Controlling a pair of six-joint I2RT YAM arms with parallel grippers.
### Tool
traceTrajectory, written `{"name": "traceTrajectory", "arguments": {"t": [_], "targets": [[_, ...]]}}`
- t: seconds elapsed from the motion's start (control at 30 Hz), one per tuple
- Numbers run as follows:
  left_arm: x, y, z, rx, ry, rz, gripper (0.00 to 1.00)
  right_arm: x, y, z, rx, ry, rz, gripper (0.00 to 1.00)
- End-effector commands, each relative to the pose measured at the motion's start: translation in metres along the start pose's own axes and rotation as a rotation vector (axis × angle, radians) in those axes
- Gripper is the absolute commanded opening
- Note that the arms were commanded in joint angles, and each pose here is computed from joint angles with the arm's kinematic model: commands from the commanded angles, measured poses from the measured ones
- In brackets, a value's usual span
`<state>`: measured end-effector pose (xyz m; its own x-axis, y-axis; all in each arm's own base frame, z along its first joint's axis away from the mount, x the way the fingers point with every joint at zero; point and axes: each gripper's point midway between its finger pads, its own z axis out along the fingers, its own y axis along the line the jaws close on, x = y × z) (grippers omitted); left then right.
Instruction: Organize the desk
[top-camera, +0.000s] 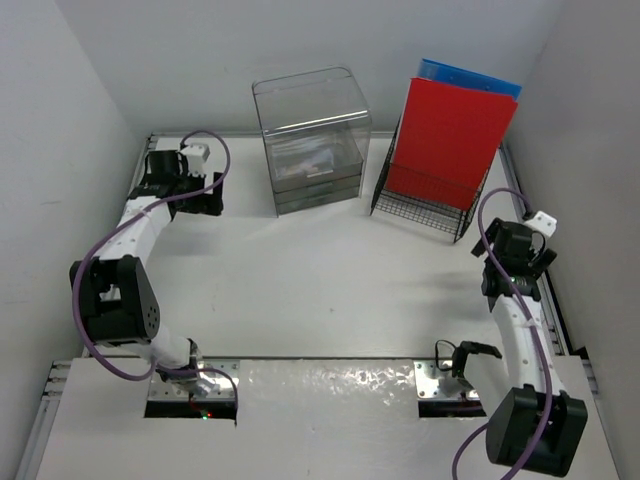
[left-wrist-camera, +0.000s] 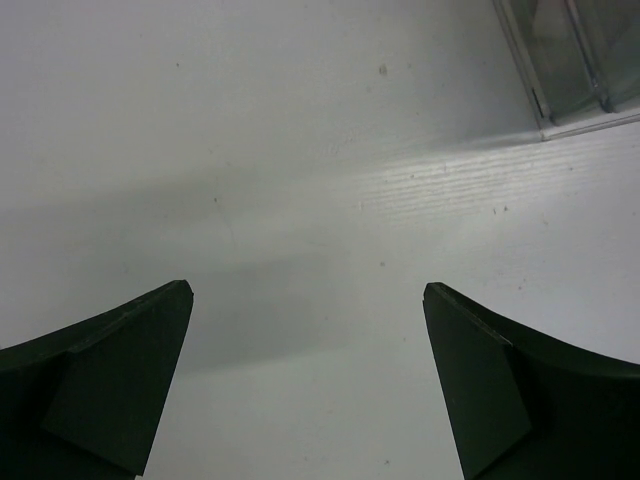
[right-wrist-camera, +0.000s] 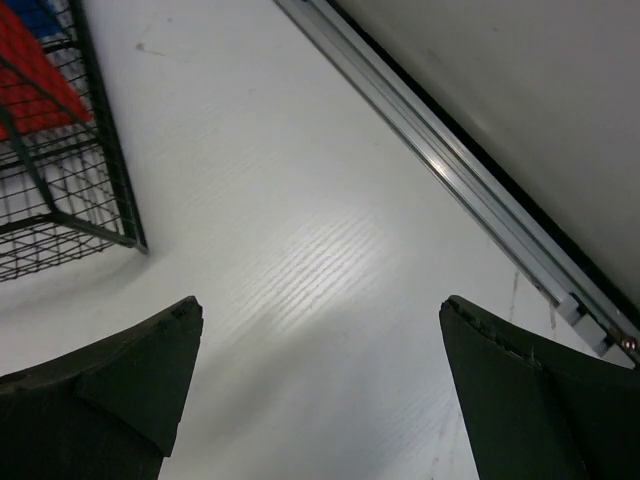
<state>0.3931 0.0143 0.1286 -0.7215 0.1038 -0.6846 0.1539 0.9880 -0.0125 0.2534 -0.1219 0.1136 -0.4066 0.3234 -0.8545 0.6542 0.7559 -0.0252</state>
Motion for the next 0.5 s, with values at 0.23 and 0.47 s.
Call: {"name": "traceTrajectory", "arguments": {"t": [0.23, 0.47], "targets": [[-0.037, -0.009, -0.010, 0.050, -0.136, 0.008, 1.00, -0.029, -0.022, -0.007, 0.143, -0.154, 0.265, 0.99], [-0.034, -0.010, -0.008, 0.059, -0.127, 0.011, 1.00, -0.028, -0.028, -0.008, 0.171, -0.168, 0.260, 0.99]]}}
